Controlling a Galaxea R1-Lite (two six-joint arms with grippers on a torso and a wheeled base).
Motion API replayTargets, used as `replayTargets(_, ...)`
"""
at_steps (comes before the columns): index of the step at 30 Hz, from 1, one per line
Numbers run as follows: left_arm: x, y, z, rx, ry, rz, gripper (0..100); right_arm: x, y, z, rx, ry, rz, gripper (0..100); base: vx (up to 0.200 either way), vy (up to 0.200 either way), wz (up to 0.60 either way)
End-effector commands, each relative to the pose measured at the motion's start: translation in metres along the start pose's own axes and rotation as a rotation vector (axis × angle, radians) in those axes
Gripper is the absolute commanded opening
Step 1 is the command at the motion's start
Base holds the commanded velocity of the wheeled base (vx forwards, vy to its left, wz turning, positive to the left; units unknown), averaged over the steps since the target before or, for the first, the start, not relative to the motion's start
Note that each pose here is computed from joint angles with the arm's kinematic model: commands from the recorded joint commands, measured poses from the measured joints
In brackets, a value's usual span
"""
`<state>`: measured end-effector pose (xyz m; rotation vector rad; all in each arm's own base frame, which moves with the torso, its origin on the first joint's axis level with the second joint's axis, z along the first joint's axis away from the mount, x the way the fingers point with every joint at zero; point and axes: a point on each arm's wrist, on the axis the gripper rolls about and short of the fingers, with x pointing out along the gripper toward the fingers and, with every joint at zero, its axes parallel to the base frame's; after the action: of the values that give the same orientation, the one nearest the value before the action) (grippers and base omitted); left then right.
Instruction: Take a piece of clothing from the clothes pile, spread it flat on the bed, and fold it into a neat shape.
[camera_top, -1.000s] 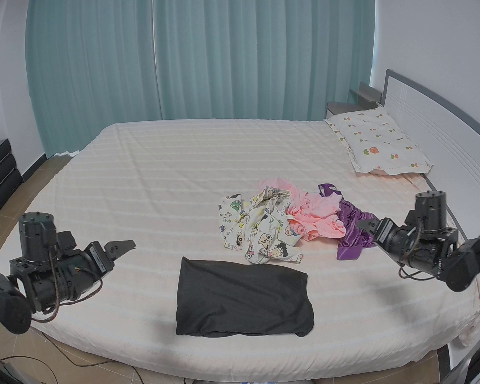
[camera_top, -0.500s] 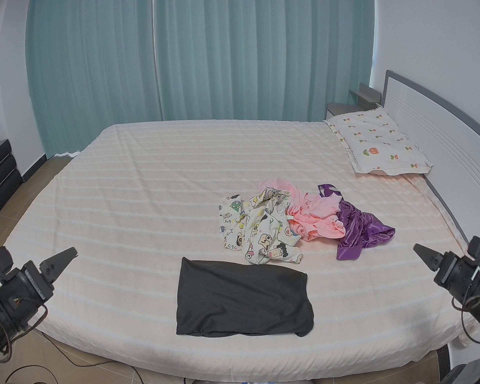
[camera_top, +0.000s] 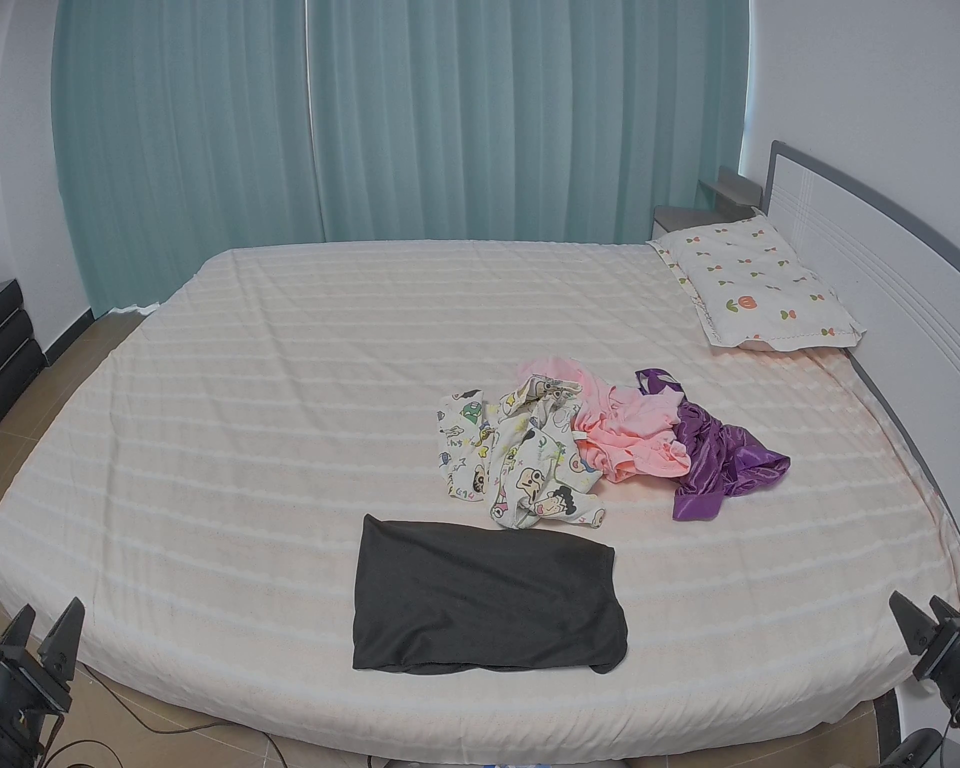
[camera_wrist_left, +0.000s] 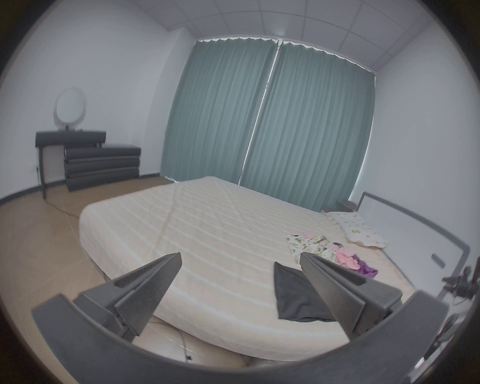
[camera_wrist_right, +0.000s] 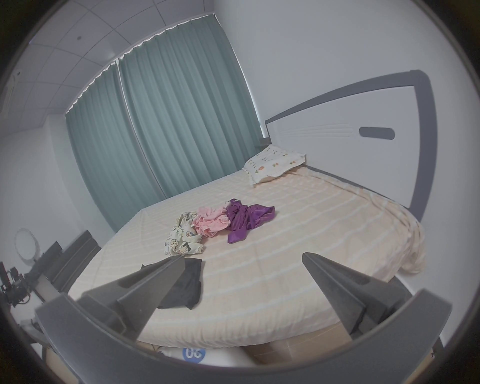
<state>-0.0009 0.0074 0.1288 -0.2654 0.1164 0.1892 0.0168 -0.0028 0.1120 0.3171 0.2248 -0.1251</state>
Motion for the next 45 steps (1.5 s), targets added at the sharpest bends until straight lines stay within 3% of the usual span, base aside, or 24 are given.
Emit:
replayTargets(1, -0.023, 0.009, -0.010, 0.015, -0.162, 0.106, 100, -0.022, -0.010, -0.013, -0.029, -0.139, -0.005, 100, 0.000, 0.000, 0.00)
replayTargets(4, -0.029, 0.009, -0.013, 0.055, -0.212, 0.151, 100, -0.028, -0.013, -0.019, -0.070, -0.165, 0.004, 100, 0.000, 0.000, 0.00)
replayTargets(8, -0.032, 0.011, -0.018, 0.088, -0.241, 0.141, 100, -0.030, -0.015, -0.025, -0.093, -0.173, 0.017, 100, 0.000, 0.000, 0.00)
replayTargets(11, -0.031, 0.012, -0.023, 0.093, -0.235, 0.139, 100, -0.031, -0.015, -0.032, -0.112, -0.185, -0.011, 100, 0.000, 0.000, 0.00)
replayTargets(13, -0.027, 0.013, -0.030, 0.104, -0.210, 0.126, 100, -0.034, -0.015, -0.037, -0.171, -0.228, 0.033, 100, 0.000, 0.000, 0.00)
replayTargets(14, -0.023, 0.014, -0.037, 0.122, -0.187, 0.105, 100, -0.034, -0.015, -0.037, -0.236, -0.238, 0.055, 100, 0.000, 0.000, 0.00)
replayTargets(16, -0.017, 0.015, -0.045, 0.136, -0.176, 0.082, 100, -0.034, -0.015, -0.037, -0.275, -0.242, 0.053, 100, 0.000, 0.000, 0.00)
replayTargets(22, -0.015, 0.013, -0.048, 0.157, -0.182, 0.006, 100, -0.034, -0.014, -0.037, -0.292, -0.240, 0.065, 100, 0.000, 0.000, 0.00)
replayTargets(27, -0.015, 0.011, -0.049, 0.168, -0.163, -0.082, 100, -0.034, -0.012, -0.038, -0.303, -0.218, 0.149, 100, 0.000, 0.000, 0.00)
replayTargets(33, -0.014, 0.011, -0.055, 0.231, -0.105, -0.152, 100, -0.034, -0.015, -0.036, -0.308, -0.240, 0.009, 100, 0.000, 0.000, 0.00)
replayTargets(34, -0.014, 0.011, -0.055, 0.263, -0.101, -0.167, 100, -0.034, -0.017, -0.035, -0.300, -0.253, -0.067, 100, 0.000, 0.000, 0.00)
replayTargets(37, -0.014, 0.011, -0.055, 0.265, -0.100, -0.169, 100, -0.035, -0.018, -0.035, -0.299, -0.260, -0.110, 100, 0.000, 0.000, 0.00)
replayTargets(38, -0.014, 0.011, -0.055, 0.265, -0.100, -0.169, 100, -0.035, -0.019, -0.034, -0.298, -0.266, -0.167, 100, 0.000, 0.000, 0.00)
replayTargets(45, -0.014, 0.011, -0.055, 0.260, -0.100, -0.166, 100, -0.035, -0.019, -0.034, -0.296, -0.274, -0.180, 100, 0.000, 0.000, 0.00)
